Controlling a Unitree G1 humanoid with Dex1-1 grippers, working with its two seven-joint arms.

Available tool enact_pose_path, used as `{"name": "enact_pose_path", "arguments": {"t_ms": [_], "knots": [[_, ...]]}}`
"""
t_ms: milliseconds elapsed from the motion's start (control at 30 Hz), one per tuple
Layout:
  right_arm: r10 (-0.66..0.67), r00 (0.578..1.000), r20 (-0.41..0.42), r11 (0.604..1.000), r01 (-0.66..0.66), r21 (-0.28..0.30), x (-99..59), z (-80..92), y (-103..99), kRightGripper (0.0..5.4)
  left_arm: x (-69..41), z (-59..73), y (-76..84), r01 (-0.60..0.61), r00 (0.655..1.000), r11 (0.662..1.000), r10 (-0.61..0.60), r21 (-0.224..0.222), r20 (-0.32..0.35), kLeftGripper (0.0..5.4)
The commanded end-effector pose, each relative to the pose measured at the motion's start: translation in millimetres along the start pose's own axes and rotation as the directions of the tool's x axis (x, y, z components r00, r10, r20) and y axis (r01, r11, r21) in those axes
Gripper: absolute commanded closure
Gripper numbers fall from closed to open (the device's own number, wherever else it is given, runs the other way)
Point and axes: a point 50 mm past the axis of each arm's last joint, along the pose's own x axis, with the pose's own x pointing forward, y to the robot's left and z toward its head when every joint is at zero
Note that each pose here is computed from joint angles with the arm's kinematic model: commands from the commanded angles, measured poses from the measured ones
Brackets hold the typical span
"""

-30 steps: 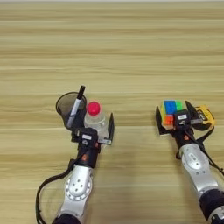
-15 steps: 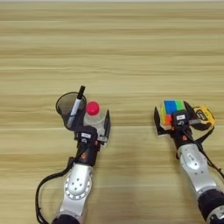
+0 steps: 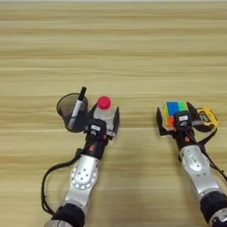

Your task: Move the objects on the table

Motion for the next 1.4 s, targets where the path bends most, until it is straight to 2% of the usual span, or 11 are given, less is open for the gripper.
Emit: {"name": "enact_pose_path", "arguments": {"t_ms": [33,467,1000,1133,1200,1400], "knots": [[-0.016,1.000,0.001,1.000,0.016,0.004,-0.3,1.2,0,0.00,9.7,0.9,-24.8,0.043,0.999,0.997,-0.043,-0.070,-0.004,2.24],[-0.039,0.999,0.015,0.999,0.039,0.004,-2.4,4.0,-3,0.00,18.8,-0.2,-46.6,0.119,0.993,0.986,-0.121,-0.117,-0.014,2.24],[-0.054,0.998,0.018,0.999,0.053,0.007,-3.2,5.9,-5,0.00,30.7,2.5,-65.1,0.182,0.982,0.971,-0.187,-0.153,-0.019,2.24],[-0.055,0.998,0.017,0.998,0.055,0.006,-3.4,5.8,-5,0.00,30.6,0.9,-67.2,0.188,0.980,0.969,-0.195,-0.158,-0.031,2.24],[-0.056,0.998,0.016,0.998,0.055,0.006,-3.5,5.7,-6,0.00,31.1,0.5,-68.1,0.185,0.980,0.967,-0.194,-0.174,-0.036,2.24],[-0.055,0.998,0.016,0.998,0.055,0.005,-3.4,5.6,-6,0.00,35.2,1.8,-71.8,0.197,0.978,0.964,-0.207,-0.177,-0.038,2.24]]}}
